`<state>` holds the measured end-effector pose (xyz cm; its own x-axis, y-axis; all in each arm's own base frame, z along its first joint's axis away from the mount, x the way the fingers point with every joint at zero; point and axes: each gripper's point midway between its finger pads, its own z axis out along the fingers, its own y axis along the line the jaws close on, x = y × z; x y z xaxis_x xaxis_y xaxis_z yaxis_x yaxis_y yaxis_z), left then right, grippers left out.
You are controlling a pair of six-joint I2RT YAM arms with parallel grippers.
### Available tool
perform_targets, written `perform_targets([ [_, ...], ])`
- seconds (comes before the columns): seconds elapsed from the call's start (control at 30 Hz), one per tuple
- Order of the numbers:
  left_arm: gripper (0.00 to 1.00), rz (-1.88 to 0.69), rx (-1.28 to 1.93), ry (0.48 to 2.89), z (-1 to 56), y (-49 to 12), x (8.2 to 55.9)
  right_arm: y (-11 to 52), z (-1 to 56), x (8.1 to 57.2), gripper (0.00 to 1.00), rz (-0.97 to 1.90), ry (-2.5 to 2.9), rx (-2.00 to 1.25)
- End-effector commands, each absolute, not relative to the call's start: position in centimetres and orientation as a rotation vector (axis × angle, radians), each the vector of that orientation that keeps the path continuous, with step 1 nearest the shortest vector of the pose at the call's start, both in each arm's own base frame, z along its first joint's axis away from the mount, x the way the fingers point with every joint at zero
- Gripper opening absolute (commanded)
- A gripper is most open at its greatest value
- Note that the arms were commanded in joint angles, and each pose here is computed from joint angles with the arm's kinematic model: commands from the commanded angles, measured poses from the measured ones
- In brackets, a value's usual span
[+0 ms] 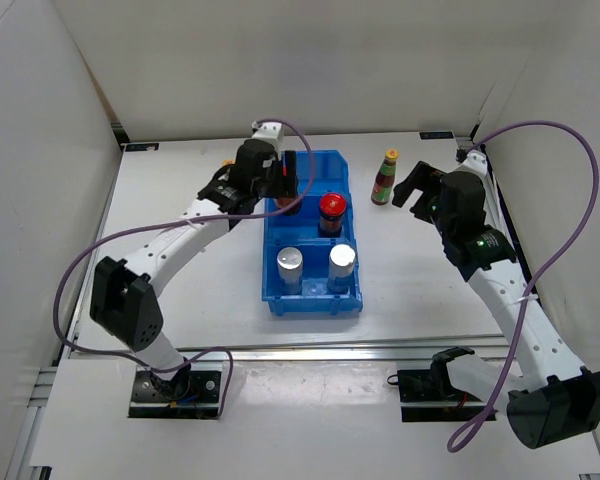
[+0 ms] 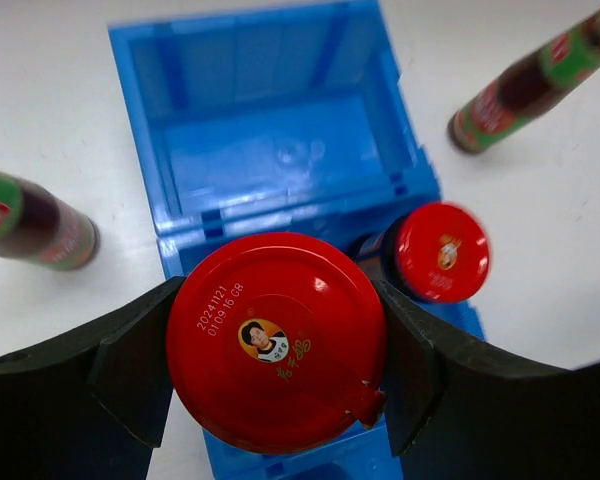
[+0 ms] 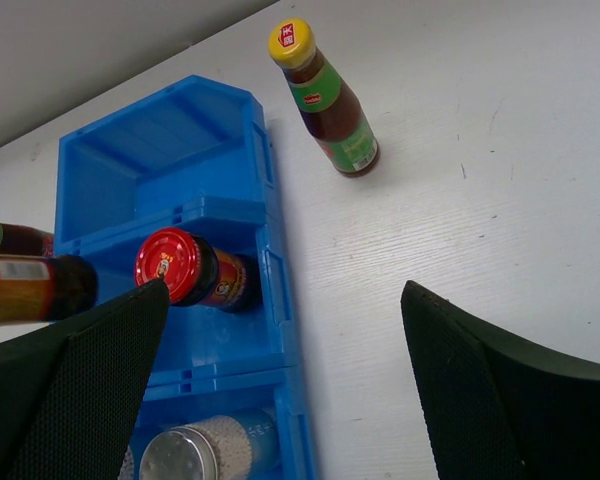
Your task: Organize the condiment bottles
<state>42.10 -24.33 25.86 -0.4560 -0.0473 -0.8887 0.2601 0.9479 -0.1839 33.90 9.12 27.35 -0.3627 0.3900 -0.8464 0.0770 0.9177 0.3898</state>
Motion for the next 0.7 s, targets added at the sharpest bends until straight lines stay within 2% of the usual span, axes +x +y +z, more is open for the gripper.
perform_targets([
  [0.0, 0.11, -0.411, 0.137, 1.888, 28.9, -25.3, 42.8, 8.8, 28.8, 33.9, 1.00, 0.342, 1.884, 0.323],
  [0.33, 0.11, -0.350, 0.170, 1.972, 22.8, -26.0, 44.2, 8.9, 27.5, 34.6, 1.00, 0.342, 1.905, 0.335],
  [0.57, 0.26, -0.289, 0.188, 2.051, 19.5, -25.8, 44.5, 8.8, 27.5, 34.6, 1.00, 0.344, 1.906, 0.337],
  [0.67, 0.26, -0.288, 0.188, 2.051, 19.5, -25.8, 44.5, 8.8, 27.5, 34.6, 1.00, 0.344, 1.906, 0.337],
])
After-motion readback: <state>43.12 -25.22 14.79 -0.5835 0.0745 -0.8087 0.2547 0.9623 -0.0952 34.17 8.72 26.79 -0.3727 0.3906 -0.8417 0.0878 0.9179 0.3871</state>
